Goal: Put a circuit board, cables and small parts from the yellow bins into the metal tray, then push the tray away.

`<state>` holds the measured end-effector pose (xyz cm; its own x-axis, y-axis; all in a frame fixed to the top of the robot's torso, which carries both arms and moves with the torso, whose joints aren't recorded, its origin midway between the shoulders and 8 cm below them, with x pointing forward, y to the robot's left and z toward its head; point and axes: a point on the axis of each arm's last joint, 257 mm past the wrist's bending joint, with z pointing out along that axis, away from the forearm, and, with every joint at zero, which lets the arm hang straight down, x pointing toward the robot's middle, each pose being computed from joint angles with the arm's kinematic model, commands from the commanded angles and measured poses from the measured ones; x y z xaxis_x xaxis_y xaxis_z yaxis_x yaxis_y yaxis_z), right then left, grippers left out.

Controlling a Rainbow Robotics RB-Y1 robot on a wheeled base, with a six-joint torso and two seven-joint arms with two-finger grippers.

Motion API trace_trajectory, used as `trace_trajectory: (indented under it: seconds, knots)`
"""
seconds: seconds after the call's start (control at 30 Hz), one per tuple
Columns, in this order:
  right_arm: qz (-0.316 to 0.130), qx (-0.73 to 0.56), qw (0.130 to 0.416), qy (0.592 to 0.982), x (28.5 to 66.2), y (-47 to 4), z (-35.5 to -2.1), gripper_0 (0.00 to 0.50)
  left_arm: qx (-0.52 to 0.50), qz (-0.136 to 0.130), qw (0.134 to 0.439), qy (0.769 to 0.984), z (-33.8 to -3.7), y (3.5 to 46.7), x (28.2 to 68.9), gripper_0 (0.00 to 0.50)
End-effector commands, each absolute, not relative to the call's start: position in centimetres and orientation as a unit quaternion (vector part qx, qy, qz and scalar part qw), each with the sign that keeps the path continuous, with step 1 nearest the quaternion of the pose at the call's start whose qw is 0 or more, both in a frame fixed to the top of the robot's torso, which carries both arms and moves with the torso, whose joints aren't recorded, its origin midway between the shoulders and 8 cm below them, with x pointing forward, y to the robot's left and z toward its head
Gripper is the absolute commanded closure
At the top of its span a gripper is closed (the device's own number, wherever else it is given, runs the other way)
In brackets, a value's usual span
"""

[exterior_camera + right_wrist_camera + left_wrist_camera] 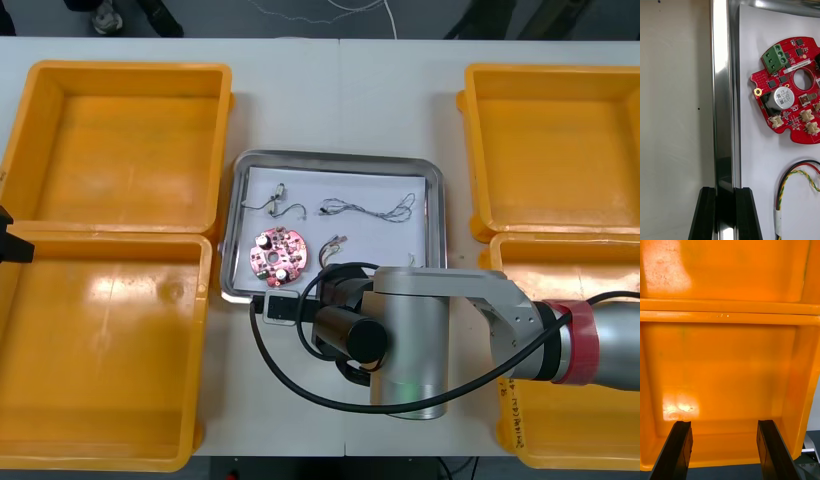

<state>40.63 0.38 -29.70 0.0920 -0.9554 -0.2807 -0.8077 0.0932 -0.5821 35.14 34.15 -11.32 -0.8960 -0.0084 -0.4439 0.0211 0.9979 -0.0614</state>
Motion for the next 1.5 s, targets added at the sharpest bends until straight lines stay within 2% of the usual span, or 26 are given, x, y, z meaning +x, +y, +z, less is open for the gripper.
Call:
trace_trajectory:
  seconds: [0.03,0.63,1.3,1.5]
  knots:
    - [-0.152,-0.672,0.32,0.65,42.7,-2.0,-29.1,0.5,0.051,0.0,0.241,0.969,-10.1,35.2,34.9,0.0]
    - [-0.197,-0.667,0.325,0.641,44.6,-3.7,-27.9,0.5,0.051,0.0,0.241,0.969,-10.1,35.2,34.9,0.0]
    - [-0.228,-0.666,0.356,0.615,46.3,-2.5,-25.7,0.5,0.051,0.0,0.241,0.969,-10.1,35.2,34.9,0.0]
    - [-0.218,-0.667,0.374,0.606,47.4,-1.2,-25.6,0.5,0.051,0.0,0.241,0.969,-10.1,35.2,34.9,0.0]
